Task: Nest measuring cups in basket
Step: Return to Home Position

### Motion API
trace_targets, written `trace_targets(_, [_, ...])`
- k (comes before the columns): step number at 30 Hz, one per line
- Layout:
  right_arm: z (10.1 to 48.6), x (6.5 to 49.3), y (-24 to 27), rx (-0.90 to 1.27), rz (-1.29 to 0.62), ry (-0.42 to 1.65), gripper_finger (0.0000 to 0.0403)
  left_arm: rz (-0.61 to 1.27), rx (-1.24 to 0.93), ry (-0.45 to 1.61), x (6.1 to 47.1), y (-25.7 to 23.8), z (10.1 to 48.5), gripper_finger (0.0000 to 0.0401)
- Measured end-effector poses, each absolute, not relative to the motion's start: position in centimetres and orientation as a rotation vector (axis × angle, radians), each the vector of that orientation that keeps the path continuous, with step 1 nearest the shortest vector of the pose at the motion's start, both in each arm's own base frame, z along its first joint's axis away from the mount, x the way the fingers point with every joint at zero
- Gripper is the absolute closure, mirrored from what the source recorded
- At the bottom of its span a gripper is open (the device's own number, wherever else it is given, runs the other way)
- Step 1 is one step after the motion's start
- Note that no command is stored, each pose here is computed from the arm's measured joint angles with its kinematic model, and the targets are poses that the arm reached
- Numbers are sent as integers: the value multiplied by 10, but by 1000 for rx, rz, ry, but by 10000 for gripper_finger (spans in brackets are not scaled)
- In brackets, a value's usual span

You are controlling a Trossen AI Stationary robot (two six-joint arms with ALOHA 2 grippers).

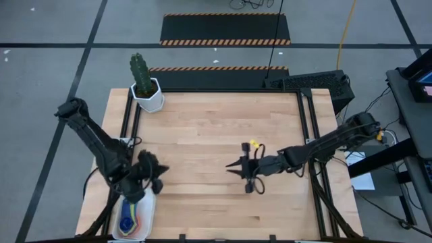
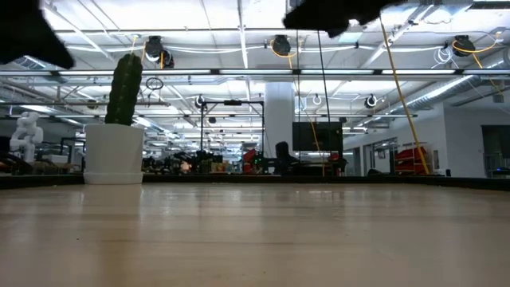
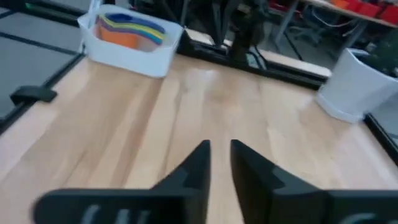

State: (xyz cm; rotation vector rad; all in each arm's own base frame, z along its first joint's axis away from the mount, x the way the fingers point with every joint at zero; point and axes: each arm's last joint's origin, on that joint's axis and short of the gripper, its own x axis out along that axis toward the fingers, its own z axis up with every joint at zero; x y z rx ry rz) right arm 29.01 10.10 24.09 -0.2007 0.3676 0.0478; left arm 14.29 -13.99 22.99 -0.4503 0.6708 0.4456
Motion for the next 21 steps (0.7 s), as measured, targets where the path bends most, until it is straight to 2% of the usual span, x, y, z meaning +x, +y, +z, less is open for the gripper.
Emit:
trace_targets(3, [236,273,93,-188,28,331,385,444,-287,662,156,-125,235,391])
trace_targets(5, [229,261,88,-186,28,308,397,434,-210,654,166,-117,237,391])
trace_targets(7, [226,250,84,-179,23,280,392,390,-171,617,179,-112,240,392])
trace_targets(14, [212,210,69,-201,15,263,401,22,-70,376,219,-91,233,395])
trace_targets(21, [188,175,58,-191,23,255,402,-22,3,265,219,-49,204,394])
